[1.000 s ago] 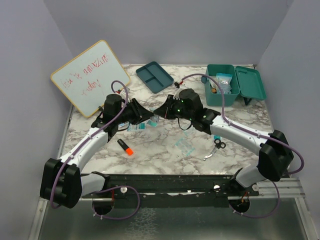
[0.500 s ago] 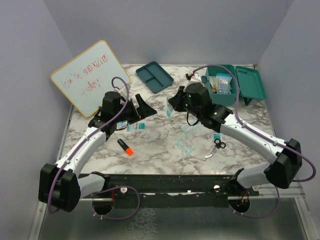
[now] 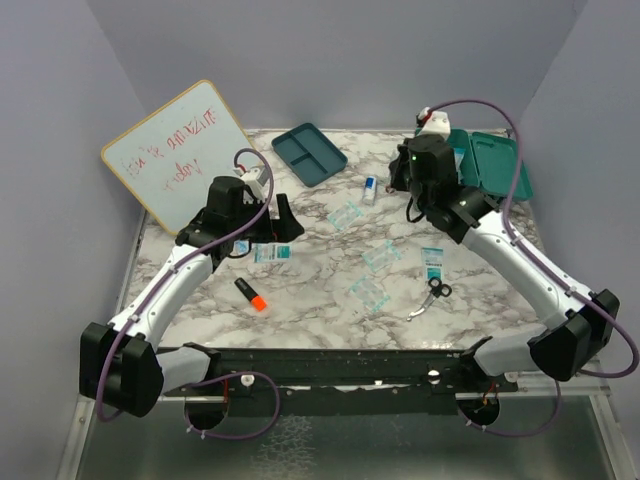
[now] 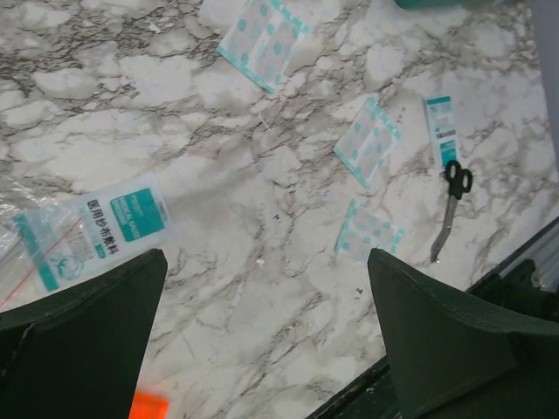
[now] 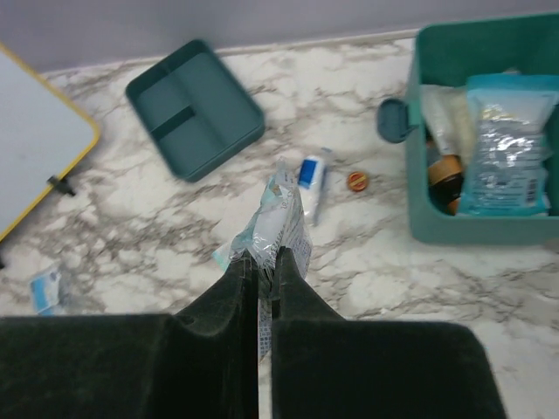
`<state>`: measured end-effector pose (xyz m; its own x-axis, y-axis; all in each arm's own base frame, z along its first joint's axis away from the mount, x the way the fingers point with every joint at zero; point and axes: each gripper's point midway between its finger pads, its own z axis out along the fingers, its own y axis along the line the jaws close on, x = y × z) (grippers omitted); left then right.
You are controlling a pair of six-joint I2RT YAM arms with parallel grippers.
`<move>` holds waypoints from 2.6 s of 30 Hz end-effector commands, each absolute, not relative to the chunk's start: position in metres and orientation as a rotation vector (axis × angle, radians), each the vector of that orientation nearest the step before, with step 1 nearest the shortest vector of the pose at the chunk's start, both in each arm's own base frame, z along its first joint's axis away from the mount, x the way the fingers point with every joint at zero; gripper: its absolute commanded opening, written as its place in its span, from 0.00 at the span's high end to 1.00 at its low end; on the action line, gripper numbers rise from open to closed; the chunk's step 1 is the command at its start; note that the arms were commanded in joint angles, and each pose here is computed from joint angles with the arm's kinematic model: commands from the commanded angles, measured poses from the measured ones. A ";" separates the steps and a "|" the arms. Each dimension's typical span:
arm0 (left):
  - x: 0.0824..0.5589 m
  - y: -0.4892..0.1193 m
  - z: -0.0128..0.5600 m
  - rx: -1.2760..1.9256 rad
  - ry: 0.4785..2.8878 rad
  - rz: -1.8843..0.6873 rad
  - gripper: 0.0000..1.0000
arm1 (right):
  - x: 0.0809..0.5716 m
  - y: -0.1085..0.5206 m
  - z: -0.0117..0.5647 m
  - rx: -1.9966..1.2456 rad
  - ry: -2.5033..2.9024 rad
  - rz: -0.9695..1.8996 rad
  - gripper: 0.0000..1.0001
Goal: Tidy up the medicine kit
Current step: Place the medical item at the medicine box.
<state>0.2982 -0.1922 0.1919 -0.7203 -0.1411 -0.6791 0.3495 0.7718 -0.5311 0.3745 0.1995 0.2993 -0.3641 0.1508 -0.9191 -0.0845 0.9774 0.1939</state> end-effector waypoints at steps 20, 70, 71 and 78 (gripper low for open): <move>0.295 -0.161 0.170 0.236 2.240 -0.606 0.01 | 0.511 0.043 0.220 0.123 2.162 -0.194 0.99; 0.293 -0.160 0.170 0.245 2.239 -0.603 0.01 | 0.535 0.043 0.148 0.128 2.322 -0.145 0.80; 0.293 -0.160 0.170 0.244 2.239 -0.604 0.01 | 0.535 0.044 0.145 0.127 2.330 -0.140 0.80; 0.293 -0.160 0.170 0.245 2.239 -0.603 0.01 | 0.535 0.044 0.120 0.129 2.371 -0.147 0.82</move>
